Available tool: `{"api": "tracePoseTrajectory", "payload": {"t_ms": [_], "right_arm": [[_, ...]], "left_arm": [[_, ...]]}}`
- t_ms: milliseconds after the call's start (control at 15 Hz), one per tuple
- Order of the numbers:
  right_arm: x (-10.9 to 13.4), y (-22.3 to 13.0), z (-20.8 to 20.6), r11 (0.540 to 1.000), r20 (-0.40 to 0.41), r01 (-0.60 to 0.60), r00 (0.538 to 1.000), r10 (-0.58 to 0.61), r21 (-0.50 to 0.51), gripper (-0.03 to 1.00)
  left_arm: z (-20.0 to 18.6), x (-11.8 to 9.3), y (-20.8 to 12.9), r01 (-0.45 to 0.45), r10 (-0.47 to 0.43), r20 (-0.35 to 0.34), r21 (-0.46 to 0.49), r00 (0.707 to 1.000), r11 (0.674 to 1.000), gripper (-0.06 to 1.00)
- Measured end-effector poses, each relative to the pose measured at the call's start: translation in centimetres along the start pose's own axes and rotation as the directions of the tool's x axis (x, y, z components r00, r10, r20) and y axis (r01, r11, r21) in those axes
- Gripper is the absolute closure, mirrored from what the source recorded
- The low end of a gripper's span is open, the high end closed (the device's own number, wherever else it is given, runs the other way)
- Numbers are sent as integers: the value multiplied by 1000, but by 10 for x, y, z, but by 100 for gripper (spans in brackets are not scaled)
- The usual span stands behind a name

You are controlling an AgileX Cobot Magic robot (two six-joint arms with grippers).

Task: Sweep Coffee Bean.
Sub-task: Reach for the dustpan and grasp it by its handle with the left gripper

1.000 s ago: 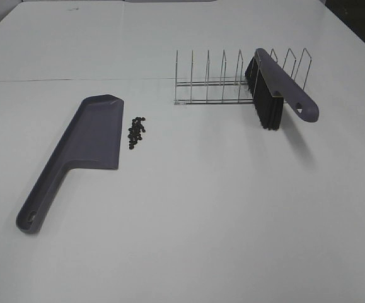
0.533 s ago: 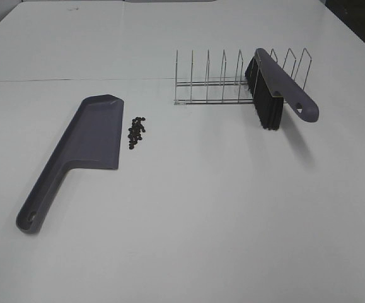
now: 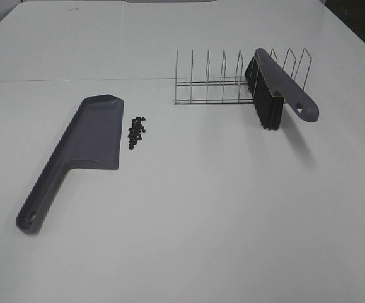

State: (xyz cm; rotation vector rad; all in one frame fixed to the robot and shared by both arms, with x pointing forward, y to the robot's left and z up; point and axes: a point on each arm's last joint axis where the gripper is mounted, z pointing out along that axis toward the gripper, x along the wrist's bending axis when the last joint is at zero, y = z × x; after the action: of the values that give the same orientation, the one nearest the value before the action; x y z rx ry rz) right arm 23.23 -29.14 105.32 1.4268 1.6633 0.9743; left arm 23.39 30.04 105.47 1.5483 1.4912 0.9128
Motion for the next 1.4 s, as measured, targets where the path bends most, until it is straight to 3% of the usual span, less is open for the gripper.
{"api": "tracePoseTrajectory", "payload": {"t_ms": [133,333,400,600,800,933,1000,1067,1133,1267,1400], "right_arm": [[0,0,0,1000,0,0,1000,0,0,20],[0,0,0,1000,0,0,1000,0,0,20],[0,0,0,1000,0,0,1000,0,0,20],[0,0,0,1000,0,0,1000,0,0,20],[0,0,0,1000,0,0,1000,0,0,20],[0,0,0,1000,0,0,1000,0,0,20],[0,0,0,1000,0,0,1000,0,0,20],[0,0,0,1000,0,0,1000,0,0,20],[0,0,0,1000,0,0,1000,0,0,20],[0,0,0,1000,0,0,1000,0,0,20],[0,0,0,1000,0,0,1000,0,0,20]], "left_arm": [[-1,0,2,-10,10,0,-18,1000,1000,21],[13,0,45,-14,13,-2,-221,1000,975,21],[26,0,58,-15,14,-3,-241,1000,971,21],[83,0,89,-12,12,-6,-147,1000,989,21],[138,0,109,-2,2,-4,29,1000,1000,21],[184,-1,119,42,-44,7,176,999,984,21],[229,-9,123,49,-67,38,350,997,935,21],[250,-18,120,26,-59,63,435,996,900,21],[259,-22,118,14,-56,74,470,996,882,21],[301,-42,97,-23,-58,107,634,993,773,21],[331,-55,80,-24,-73,102,726,992,687,21]]}}
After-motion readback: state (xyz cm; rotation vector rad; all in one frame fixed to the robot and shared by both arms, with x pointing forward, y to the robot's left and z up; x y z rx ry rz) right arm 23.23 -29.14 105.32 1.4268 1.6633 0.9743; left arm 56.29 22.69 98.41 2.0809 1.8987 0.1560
